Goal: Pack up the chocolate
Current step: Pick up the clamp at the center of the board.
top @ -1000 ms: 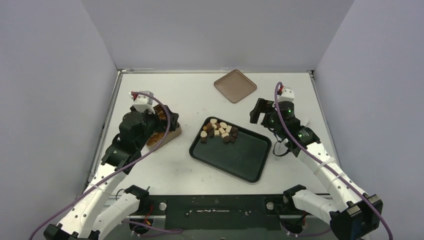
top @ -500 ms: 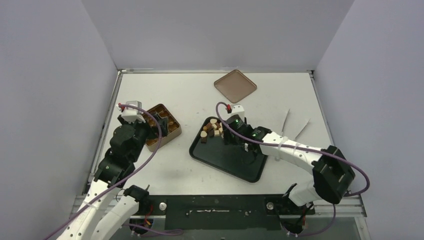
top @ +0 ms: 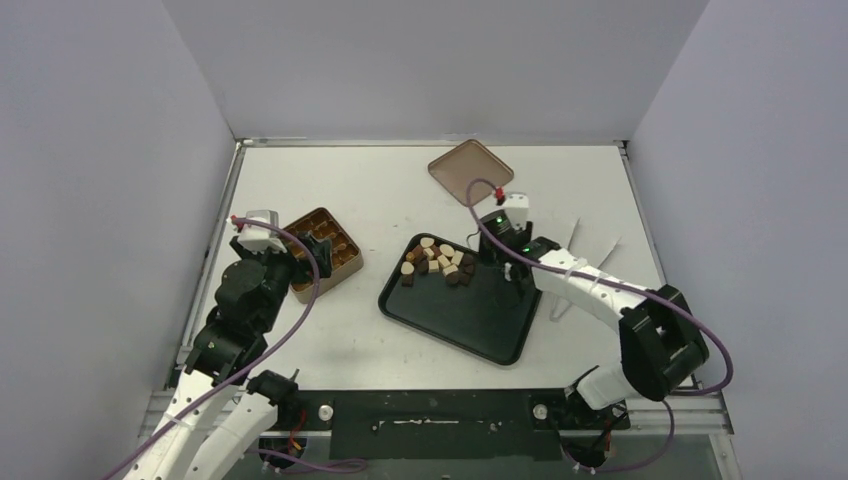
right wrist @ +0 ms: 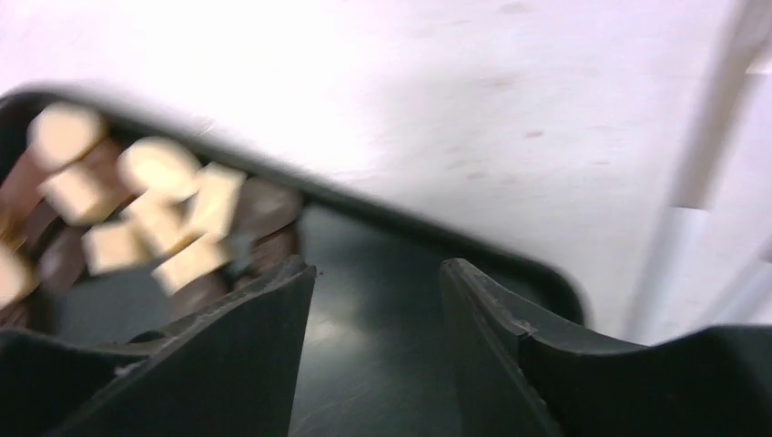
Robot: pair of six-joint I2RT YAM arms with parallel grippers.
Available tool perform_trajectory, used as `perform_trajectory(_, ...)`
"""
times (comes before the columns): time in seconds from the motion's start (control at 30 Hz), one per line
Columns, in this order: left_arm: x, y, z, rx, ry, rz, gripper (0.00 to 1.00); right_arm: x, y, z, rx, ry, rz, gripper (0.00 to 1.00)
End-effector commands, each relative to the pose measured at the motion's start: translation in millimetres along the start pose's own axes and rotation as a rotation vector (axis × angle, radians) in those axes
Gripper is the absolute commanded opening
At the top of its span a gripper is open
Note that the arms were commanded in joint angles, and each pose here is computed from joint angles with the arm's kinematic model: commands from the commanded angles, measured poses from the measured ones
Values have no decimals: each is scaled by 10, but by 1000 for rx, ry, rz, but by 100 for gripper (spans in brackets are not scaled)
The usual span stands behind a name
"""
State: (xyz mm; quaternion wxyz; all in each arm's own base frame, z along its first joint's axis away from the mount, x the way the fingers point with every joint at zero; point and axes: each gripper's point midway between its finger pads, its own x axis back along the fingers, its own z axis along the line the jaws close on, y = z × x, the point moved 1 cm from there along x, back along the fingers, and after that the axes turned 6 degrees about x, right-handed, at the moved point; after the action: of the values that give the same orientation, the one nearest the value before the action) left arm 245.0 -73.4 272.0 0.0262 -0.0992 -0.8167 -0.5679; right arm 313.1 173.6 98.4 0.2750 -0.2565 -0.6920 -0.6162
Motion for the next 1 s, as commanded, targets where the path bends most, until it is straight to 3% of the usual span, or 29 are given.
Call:
perform_trajectory(0.0,-2,81,-36,-6,-17,-39,97,58,134,-816,-192,-200,-41,57)
perform_trajectory(0.17,10,83,-44,-11,-22,-41,97,126,39,-1479,-329,-315,-38,65)
perform_trajectory(0.37,10,79,-51,-16,-26,-40,97,143,-274,-1883,-454,-420,25,75)
perform_trajectory(0.67,7,67,-46,-21,-26,-38,97,14,-546,-1930,-538,-384,76,85)
perform_trajectory(0.97,-6,46,-49,-23,-27,-30,97,-187,-627,-1923,-525,-362,78,87)
